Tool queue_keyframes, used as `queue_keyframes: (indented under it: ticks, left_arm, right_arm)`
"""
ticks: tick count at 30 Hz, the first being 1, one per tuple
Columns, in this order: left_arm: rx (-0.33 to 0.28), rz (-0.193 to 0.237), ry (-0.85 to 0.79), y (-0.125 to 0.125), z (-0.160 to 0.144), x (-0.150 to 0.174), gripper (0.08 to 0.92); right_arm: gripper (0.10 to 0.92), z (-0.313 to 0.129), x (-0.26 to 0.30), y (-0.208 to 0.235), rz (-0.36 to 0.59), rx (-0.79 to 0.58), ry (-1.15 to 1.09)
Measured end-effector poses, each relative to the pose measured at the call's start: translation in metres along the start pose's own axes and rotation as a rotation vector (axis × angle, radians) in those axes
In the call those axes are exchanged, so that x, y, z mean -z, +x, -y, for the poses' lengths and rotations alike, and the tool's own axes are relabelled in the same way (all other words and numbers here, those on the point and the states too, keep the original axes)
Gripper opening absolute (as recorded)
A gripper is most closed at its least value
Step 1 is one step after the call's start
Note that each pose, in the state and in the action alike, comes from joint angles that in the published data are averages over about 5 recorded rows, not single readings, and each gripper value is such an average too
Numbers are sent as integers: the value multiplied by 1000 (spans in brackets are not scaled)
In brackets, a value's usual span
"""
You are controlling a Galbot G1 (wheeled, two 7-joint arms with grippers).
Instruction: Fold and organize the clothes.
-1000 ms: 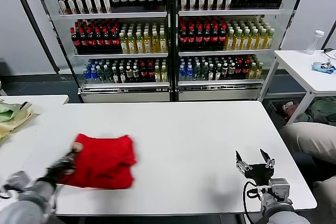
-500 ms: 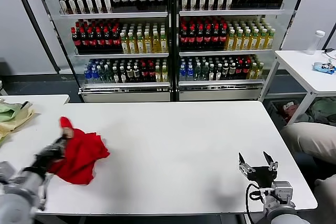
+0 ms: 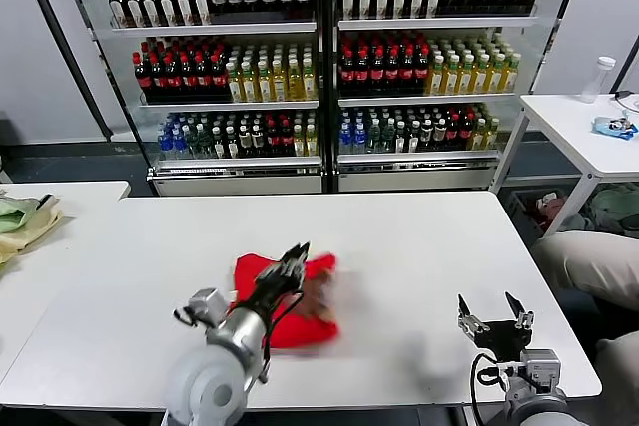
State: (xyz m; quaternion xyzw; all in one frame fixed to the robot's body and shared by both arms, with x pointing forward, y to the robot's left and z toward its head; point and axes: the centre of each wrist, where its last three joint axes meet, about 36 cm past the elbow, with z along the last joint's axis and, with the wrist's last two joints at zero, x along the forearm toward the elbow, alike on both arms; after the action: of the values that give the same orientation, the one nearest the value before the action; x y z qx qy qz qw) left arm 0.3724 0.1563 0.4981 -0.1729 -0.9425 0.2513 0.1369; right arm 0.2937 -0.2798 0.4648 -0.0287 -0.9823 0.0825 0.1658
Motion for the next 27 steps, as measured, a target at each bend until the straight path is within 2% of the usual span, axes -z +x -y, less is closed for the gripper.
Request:
queue_keyframes:
  ticks: [2, 5, 13, 17, 23, 27]
  left_arm:
    - [-3, 32, -32, -3, 2, 11, 394]
    - [33, 82, -95, -1, -11, 28, 481]
    - [232, 184, -287, 25, -80, 51, 706]
    - [296, 216, -367, 36, -103, 51, 793]
    - [357, 239, -445, 48, -124, 47, 822]
    - [376, 245, -477, 54, -131, 45, 823]
  right_arm:
    - [823, -1, 0, -2, -1, 2, 1]
    - [823, -2, 1, -7, 0, 8, 3]
    - [823, -26, 7, -31, 4, 81, -40]
    - [823, -53, 14, -49, -1, 171, -108]
    - [823, -101, 16, -70, -57, 315, -214]
    - [823, -127, 12, -76, -115, 378, -262]
